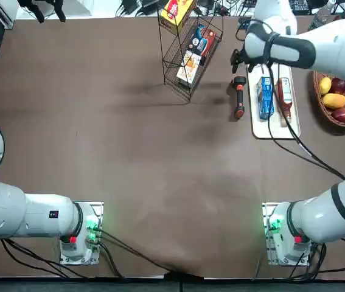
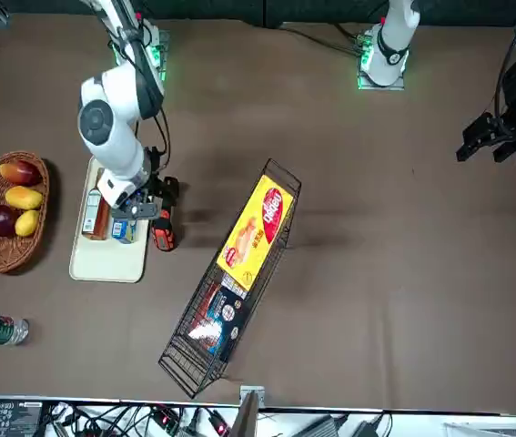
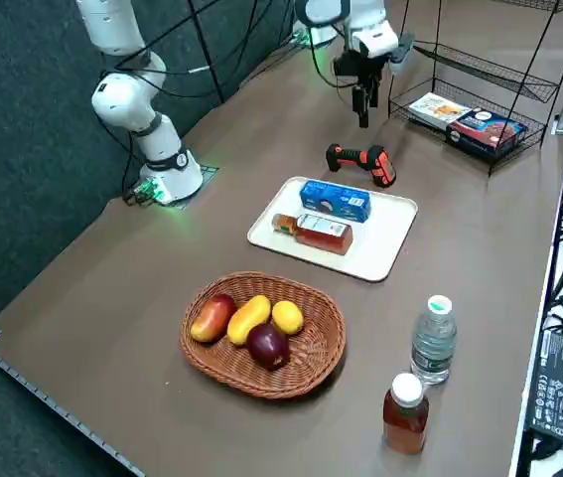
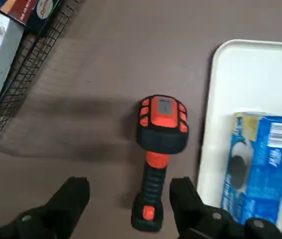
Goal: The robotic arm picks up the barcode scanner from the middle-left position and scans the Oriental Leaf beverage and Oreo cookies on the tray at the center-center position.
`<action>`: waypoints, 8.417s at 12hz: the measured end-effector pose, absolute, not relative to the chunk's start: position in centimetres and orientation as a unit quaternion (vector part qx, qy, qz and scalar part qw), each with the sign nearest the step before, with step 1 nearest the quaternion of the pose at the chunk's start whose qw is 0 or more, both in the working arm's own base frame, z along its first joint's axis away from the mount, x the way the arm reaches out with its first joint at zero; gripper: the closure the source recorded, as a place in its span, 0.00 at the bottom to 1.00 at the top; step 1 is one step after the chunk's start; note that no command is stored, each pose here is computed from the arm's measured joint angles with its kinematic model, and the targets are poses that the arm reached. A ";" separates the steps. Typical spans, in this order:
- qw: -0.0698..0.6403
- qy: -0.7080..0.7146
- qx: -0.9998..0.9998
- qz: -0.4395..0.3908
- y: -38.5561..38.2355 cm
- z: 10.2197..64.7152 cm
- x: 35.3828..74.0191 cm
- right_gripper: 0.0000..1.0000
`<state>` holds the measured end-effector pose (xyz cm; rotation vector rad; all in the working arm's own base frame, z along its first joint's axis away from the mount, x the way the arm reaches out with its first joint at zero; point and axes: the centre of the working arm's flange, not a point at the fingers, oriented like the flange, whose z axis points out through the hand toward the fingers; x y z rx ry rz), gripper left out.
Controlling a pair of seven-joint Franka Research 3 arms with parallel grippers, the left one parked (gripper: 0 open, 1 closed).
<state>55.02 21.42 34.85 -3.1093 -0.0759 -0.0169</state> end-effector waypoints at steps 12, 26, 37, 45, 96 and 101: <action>0.020 0.028 -0.999 -0.010 20.0 26.0 51.7 0.00; 0.027 0.036 -0.999 -0.021 19.8 23.0 51.9 0.02; 0.027 0.038 -0.999 -0.022 19.5 22.5 52.0 0.56; 0.029 0.053 -0.997 -0.039 18.0 26.2 53.2 0.56; 0.089 -0.052 -0.991 0.080 -11.6 32.9 54.0 0.56; 0.087 -0.046 -0.993 0.071 -12.5 32.2 54.2 0.56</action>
